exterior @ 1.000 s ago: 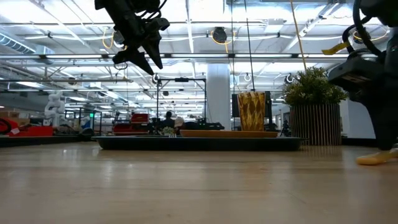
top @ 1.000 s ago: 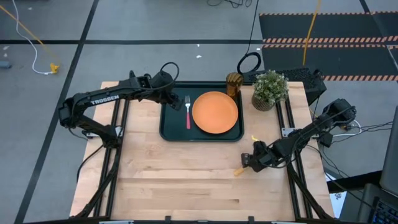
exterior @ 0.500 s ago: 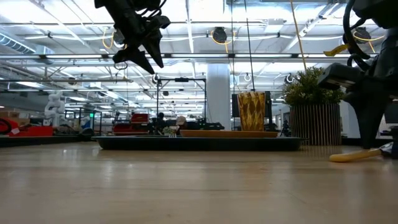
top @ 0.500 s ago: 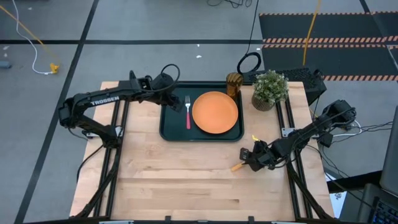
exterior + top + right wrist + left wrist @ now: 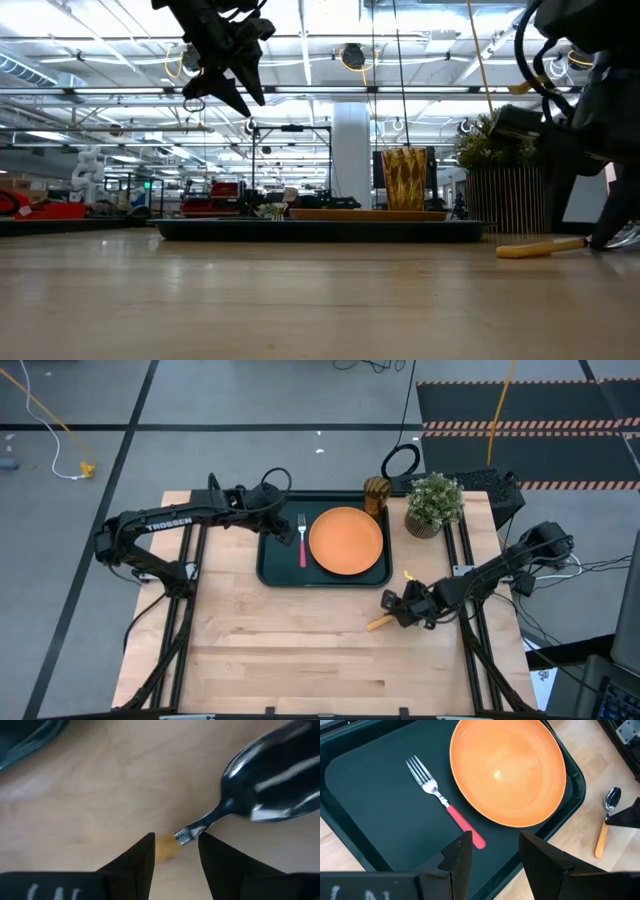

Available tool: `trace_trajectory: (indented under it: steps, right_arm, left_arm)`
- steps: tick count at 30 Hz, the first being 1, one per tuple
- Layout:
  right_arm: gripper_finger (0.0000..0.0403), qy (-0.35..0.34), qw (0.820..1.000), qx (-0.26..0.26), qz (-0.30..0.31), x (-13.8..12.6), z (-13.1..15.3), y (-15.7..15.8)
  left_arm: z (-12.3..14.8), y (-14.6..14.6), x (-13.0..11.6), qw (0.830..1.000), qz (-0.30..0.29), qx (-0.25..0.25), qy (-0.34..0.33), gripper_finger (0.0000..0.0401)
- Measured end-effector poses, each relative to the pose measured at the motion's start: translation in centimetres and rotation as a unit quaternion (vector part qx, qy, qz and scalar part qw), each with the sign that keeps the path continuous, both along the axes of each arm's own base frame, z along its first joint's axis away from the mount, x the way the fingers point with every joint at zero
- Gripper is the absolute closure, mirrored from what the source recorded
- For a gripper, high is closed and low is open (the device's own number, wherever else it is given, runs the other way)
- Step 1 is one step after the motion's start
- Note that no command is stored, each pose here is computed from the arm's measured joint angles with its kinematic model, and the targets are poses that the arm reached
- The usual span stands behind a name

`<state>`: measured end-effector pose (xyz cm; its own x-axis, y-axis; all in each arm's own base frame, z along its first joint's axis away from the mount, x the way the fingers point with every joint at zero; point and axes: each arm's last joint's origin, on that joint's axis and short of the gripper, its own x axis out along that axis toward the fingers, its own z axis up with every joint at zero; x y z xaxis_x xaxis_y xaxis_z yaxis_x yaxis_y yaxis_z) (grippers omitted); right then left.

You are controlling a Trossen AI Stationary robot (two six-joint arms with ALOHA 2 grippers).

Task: Pick and place plate/cup/fork/spoon on tray
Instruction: Put the orange spoon to the left of the pink fork on the black tray

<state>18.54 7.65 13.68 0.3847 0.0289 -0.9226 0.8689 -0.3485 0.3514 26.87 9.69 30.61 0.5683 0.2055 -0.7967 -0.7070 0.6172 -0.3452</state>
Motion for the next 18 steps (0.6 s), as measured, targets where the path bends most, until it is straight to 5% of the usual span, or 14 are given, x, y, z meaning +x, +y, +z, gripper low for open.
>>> trace_trajectory:
  steps: [18]
  right_arm:
    - [0.0267,0.056,0.996,-0.034,0.054,-0.71,-0.21,-1.00]
  left_arm:
    - [0.02,-0.08,0.06,1.000,-0.004,0.003,-0.001,0.0238]
